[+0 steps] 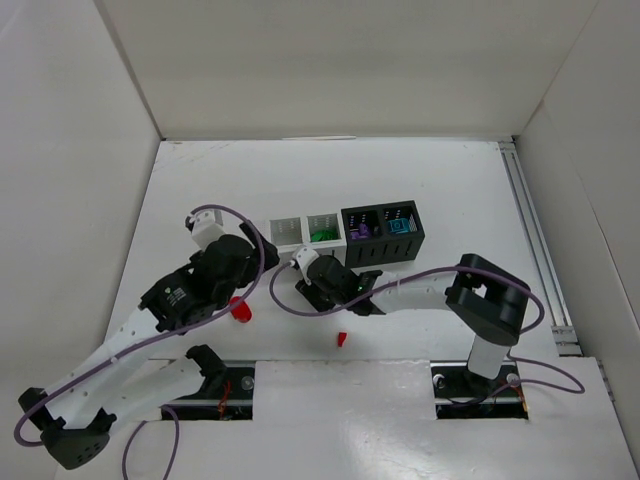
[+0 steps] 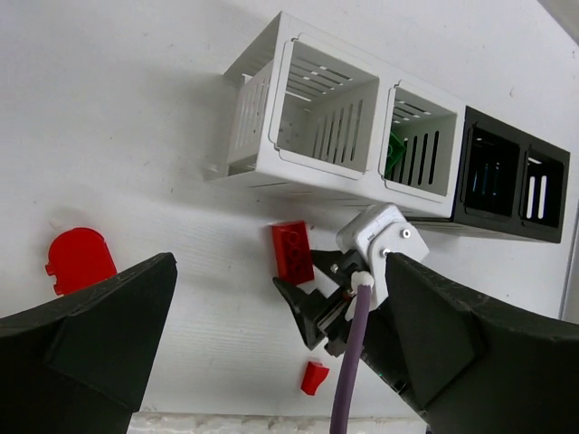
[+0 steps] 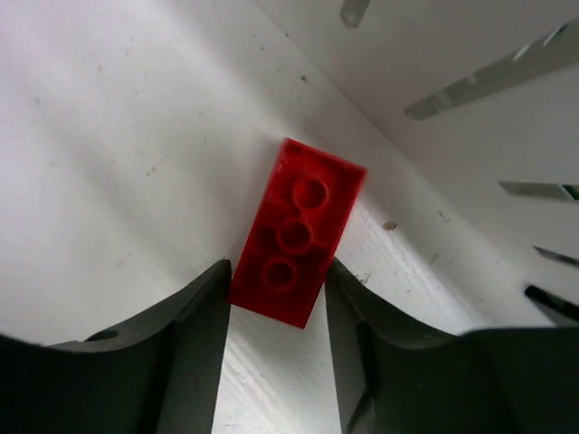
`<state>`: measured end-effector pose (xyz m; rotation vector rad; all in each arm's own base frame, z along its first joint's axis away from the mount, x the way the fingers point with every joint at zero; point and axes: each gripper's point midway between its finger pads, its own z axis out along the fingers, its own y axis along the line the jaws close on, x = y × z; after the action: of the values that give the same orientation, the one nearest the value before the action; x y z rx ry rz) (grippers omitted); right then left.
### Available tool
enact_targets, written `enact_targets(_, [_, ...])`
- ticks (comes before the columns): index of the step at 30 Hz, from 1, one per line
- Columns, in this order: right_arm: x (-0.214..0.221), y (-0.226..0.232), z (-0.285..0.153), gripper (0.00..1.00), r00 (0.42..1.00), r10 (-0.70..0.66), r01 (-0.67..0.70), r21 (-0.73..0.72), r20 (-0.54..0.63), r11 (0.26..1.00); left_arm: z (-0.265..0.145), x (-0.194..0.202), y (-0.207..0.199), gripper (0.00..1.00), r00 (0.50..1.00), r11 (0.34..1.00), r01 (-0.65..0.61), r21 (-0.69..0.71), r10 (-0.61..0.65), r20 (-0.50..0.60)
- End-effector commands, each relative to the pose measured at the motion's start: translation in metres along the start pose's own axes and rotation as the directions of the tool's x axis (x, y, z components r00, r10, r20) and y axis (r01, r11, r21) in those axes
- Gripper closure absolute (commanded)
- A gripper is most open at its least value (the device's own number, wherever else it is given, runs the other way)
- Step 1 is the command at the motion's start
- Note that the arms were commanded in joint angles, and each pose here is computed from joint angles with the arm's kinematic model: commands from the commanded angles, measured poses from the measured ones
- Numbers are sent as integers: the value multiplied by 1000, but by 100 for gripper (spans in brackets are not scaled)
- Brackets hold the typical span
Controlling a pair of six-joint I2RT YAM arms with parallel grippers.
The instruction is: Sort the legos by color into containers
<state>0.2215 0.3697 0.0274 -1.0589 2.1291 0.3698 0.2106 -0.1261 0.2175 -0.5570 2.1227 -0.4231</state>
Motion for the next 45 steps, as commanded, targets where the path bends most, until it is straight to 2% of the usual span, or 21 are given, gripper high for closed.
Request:
enact_targets(1, [-5,9,2,54,997,74,-73,-15,29,997,-10,-6,8,1,999,999,45,-9,-45,20])
enact_targets(4, [-6,7,0,69,998,56,-56,-7,40,998,-13,-6,14,1,996,996,83,-16,-83,27])
enact_targets(6, [-24,12,-10,73,995,5,-2,-34,95,999,-15,-5,17,1,994,994,107,-13,-107,29])
enact_targets(8, [-45,27,-22,76,979,-114,128,-74,169,989,-13,-2,20,1,991,991,134,-28,-133,23])
enact_targets(11, [-68,44,-38,79,937,-240,280,-136,254,950,-11,6,28,1,990,988,140,-59,-139,11])
enact_targets(13, [-85,54,-57,80,903,-278,348,-179,327,920,-9,9,21,1,989,988,146,-41,-146,-11])
enact_targets(16, [-111,51,-86,80,857,-301,393,-154,418,906,-1,17,22,1,991,990,132,-55,-134,-29])
enact_targets(19, [-125,38,-109,80,838,-336,410,-89,429,908,5,16,25,1,990,986,141,-90,-143,-9])
enact_targets(21, [-128,23,-113,80,846,-361,408,-38,393,912,7,15,26,1,989,984,146,-102,-147,-2])
enact_targets(25, [-163,-1,-124,80,837,-388,396,61,385,916,10,12,26,1,987,981,162,-110,-160,18])
enact_targets(28, [-166,-21,-110,77,857,-415,397,121,305,910,13,15,25,1,988,983,155,-99,-155,1])
enact_targets(31, [-180,-35,-95,77,862,-420,393,147,286,907,15,27,36,1,986,974,158,-160,-165,-28])
enact_targets(33, [-185,-46,-82,76,871,-411,380,160,268,911,13,30,43,1,977,959,202,-197,-212,-29])
enact_targets(38, [-196,-42,-56,72,871,-412,401,96,268,911,13,49,61,1,961,933,247,-262,-271,-58])
enact_targets(42, [-192,-42,-48,61,875,-425,417,85,233,905,17,61,72,1,945,911,294,-288,-323,-56])
enact_targets(43, [-196,-44,-50,53,875,-424,412,99,236,906,19,66,77,1,945,907,292,-304,-323,-56])
enact_targets(45, [-193,-44,-49,44,876,-425,414,95,227,905,20,71,80,1,942,903,293,-315,-329,-66])
